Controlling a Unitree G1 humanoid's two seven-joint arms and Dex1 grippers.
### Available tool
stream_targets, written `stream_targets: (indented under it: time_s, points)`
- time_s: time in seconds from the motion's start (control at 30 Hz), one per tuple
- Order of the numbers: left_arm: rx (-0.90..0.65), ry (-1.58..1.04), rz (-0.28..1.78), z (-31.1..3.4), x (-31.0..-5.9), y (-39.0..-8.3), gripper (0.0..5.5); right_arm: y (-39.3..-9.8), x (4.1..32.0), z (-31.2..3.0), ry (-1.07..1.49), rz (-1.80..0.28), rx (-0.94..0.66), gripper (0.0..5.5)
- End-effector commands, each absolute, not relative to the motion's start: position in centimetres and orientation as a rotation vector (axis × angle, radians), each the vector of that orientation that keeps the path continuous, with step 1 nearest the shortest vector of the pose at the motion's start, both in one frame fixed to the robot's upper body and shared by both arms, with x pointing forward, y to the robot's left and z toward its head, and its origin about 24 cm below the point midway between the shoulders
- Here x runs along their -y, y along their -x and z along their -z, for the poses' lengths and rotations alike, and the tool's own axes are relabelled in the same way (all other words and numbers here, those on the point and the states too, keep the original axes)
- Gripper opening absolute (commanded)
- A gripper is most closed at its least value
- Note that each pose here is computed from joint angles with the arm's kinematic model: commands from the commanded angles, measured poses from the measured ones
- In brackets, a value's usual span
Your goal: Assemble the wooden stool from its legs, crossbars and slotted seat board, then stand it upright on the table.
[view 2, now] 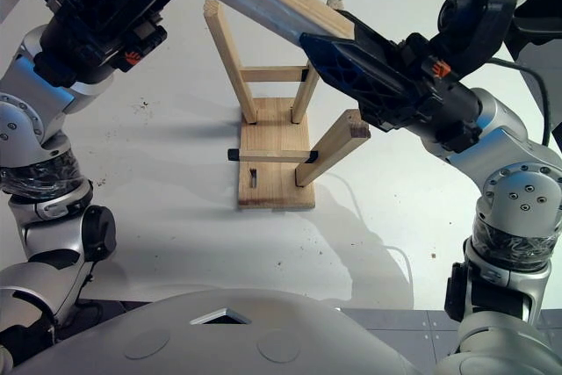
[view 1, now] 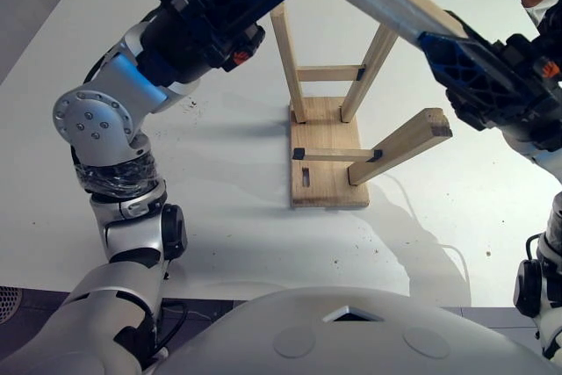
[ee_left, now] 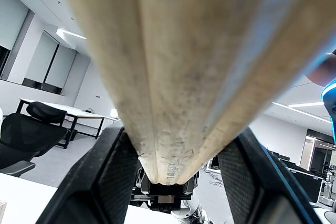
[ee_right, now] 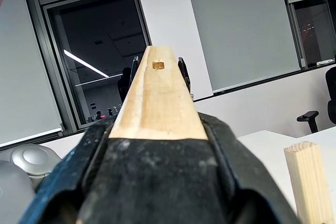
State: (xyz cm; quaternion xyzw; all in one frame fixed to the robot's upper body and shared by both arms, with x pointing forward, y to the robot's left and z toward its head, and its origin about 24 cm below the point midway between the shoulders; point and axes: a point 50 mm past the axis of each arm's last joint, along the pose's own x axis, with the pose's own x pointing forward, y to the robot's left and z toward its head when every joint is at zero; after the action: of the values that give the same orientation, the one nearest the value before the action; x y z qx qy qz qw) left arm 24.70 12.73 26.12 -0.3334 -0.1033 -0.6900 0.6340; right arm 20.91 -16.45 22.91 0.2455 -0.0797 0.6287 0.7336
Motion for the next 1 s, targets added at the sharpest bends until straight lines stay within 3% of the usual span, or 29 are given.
stream_targets:
  time_s: [0.03, 0.2, 0.37, 0.57, 0.73, 0.87, 1.0]
  points:
    - [0.307, 0.75, 1.6, -27.3, -13.0, -24.5, 2.15, -21.3, 16.2, -22.4, -0.479, -1.329, 0.107, 2.52]
    - [0.366, 0.748, 1.573, -28.1, -13.5, -24.7, 2.11, -21.1, 16.7, -22.7, -0.458, -1.329, 0.107, 3.26]
    - [0.442, 0.694, 1.495, -29.1, -15.0, -24.9, 2.09, -21.2, 18.7, -23.2, -0.446, -1.269, 0.138, 3.28]
    - [0.493, 0.467, 1.361, -31.4, -19.5, -24.7, 2.09, -22.3, 22.8, -22.7, -0.436, -1.053, 0.161, 3.28]
    - [0.256, 0.155, 1.286, -27.6, -22.7, -22.2, 2.09, -21.8, 24.9, -21.9, -0.406, -0.944, 0.142, 3.28]
    - [-0.002, -0.079, 1.343, -21.8, -22.3, -20.6, 2.09, -21.1, 25.4, -21.3, -0.38, -0.915, 0.115, 3.28]
    - [-0.043, -0.071, 1.4, -18.5, -21.0, -19.8, 2.09, -21.6, 24.9, -21.1, -0.343, -0.935, 0.078, 3.28]
